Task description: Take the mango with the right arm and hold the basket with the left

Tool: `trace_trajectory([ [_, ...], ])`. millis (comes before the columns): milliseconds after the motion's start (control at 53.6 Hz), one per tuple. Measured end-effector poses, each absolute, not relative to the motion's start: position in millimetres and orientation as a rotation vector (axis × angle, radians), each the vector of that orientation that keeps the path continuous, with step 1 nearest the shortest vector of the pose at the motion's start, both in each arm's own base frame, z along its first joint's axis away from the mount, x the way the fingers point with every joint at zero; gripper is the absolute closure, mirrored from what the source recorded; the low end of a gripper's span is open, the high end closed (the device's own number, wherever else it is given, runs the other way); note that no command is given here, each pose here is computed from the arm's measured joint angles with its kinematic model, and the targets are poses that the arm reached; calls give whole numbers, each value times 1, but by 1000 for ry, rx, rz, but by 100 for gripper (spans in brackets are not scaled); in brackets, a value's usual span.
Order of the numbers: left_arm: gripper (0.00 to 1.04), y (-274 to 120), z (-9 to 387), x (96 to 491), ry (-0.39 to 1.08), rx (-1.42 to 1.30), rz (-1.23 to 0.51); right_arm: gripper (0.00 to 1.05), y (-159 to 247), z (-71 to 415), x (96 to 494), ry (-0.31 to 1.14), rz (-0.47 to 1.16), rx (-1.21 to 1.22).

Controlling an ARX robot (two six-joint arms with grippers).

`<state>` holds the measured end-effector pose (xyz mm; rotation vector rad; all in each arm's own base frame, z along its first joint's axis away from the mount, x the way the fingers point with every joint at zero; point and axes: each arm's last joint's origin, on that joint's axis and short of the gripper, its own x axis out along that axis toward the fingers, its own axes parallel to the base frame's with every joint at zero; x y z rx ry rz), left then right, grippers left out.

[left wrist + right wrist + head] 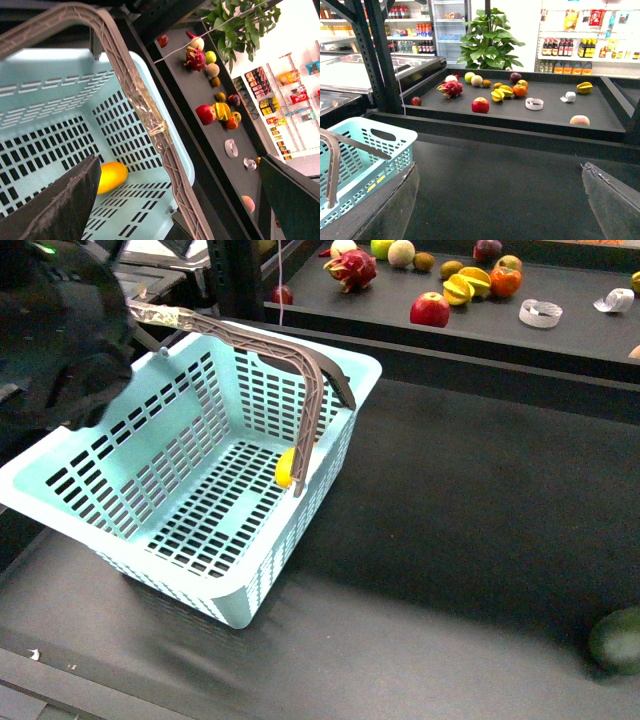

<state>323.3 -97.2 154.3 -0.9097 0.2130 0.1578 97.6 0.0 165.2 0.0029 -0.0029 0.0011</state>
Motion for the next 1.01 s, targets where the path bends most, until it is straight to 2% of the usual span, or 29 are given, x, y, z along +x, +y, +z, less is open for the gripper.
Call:
trace_trajectory([
  [373,6,-58,173,245,145,-860,176,8,0,165,98,-2,1,3],
  [522,6,-41,175,233,142,-838,251,8,0,165,98,-3,1,3],
  [708,6,-40,175,233,140,-837,254,8,0,165,98,-3,1,3],
  [820,26,-33,167,222,66,-522,21,8,0,165,98,-3,1,3],
  [932,49,-24,162,203,14,-175,-6,8,0,165,98,-3,1,3],
  [1007,64,-20,162,194,11,-93,-3,8,0,165,98,-2,1,3],
])
